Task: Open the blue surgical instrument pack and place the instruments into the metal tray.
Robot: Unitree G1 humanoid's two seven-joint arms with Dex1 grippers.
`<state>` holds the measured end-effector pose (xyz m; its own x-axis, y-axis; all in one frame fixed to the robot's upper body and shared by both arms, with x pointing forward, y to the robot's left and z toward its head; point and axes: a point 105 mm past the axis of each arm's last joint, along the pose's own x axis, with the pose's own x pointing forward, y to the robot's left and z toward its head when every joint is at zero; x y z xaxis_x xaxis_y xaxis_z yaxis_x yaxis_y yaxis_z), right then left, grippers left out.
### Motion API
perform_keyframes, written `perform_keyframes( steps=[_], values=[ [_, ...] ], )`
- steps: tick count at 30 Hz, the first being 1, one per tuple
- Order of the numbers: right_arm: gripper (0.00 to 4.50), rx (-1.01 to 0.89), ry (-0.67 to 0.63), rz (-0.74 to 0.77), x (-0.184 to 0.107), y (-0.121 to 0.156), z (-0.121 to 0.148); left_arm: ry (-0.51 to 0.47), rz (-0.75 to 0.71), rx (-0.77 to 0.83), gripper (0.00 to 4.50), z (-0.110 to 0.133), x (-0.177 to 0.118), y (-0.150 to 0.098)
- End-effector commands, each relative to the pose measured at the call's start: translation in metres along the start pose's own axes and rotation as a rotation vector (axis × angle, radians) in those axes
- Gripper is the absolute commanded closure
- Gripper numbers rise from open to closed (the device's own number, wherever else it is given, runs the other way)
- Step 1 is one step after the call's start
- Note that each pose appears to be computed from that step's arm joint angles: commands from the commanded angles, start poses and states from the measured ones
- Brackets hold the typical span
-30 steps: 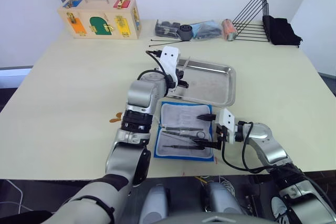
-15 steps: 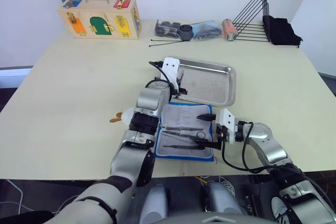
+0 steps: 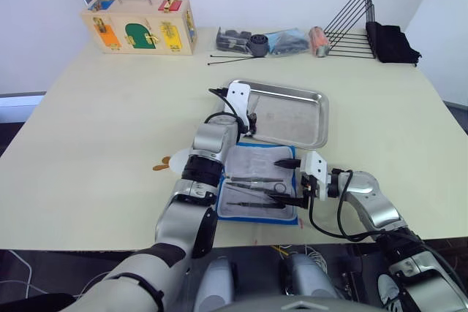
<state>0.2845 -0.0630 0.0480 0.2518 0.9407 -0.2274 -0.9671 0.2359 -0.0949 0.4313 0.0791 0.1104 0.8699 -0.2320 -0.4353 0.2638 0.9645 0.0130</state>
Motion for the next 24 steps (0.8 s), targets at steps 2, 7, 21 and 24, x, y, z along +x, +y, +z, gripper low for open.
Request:
perform_keyframes(
  steps=[2,7,21,24],
  values=[
    [0.0,0.167,0.202,0.024,-0.007,0.023,-0.062,-0.054,-0.015,0.015,1.46,0.018,-0.003,-0.005],
    [0.0,0.166,0.203,0.024,-0.007,0.023,-0.062,-0.122,-0.049,0.027,1.46,0.035,-0.01,-0.008],
    [0.0,0.167,0.203,0.026,-0.008,0.022,-0.062,-0.47,-0.499,0.269,1.46,0.062,-0.063,-0.051],
    [0.0,0.168,0.204,0.028,-0.007,0.023,-0.062,-0.506,-0.7,0.311,1.46,0.049,-0.087,-0.063]
  ],
)
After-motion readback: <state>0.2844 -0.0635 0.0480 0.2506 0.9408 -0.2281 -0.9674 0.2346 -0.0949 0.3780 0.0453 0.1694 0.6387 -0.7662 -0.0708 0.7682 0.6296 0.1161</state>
